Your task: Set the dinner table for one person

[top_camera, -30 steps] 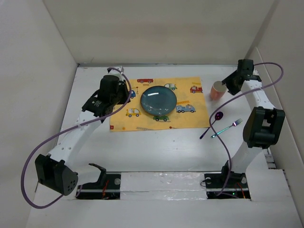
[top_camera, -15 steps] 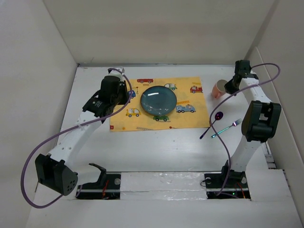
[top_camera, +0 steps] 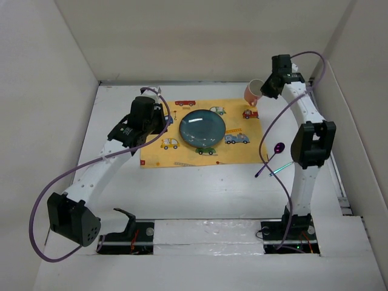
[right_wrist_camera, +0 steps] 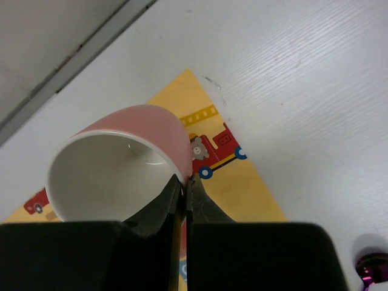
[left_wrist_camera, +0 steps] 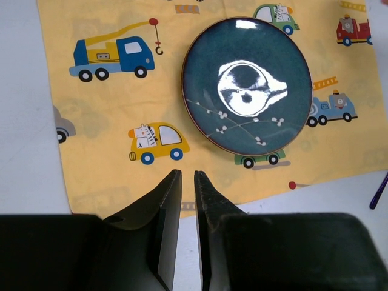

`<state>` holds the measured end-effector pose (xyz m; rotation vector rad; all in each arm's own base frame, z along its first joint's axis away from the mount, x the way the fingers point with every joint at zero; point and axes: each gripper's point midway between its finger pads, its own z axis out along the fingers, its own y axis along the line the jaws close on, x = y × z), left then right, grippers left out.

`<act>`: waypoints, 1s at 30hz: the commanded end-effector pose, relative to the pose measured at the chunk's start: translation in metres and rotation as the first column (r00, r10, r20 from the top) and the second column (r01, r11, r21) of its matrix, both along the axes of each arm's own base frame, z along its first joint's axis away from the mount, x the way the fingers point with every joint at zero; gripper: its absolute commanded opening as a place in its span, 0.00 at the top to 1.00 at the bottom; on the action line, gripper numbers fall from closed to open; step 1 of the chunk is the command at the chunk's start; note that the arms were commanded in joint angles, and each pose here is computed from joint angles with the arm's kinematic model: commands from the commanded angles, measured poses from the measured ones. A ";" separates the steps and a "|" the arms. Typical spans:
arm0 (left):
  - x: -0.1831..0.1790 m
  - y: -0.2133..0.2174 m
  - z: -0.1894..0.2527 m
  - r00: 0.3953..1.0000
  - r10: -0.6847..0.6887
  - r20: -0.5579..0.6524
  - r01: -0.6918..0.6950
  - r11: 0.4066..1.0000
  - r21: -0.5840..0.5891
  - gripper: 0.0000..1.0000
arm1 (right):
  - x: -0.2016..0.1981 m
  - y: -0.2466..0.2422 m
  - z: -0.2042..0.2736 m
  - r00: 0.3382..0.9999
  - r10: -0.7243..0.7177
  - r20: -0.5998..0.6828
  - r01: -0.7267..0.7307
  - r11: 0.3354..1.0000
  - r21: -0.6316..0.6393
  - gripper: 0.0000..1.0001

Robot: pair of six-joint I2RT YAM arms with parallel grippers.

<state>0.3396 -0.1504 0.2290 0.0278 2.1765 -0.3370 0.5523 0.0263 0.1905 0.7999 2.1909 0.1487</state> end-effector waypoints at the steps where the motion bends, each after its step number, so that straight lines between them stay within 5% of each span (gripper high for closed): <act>1: 0.001 -0.006 0.016 0.999 -0.013 0.035 0.015 0.999 -0.033 0.88 | 0.016 0.004 -0.001 1.000 0.018 0.003 -0.018 1.000 -0.015 1.00; 14: 0.003 -0.009 0.010 1.000 -0.013 0.017 0.014 0.999 -0.044 0.88 | 0.027 0.016 -0.022 0.997 0.047 -0.057 -0.048 0.999 -0.022 1.00; 17: 0.003 -0.010 0.008 1.000 -0.013 0.013 0.013 0.999 -0.046 0.88 | 0.030 0.019 -0.022 0.997 0.052 -0.058 -0.053 0.999 -0.010 0.86; 30: 0.002 -0.014 0.008 1.000 -0.024 0.005 0.024 0.997 -0.070 0.88 | 0.033 0.021 0.016 0.996 0.083 0.028 -0.084 0.995 0.056 0.61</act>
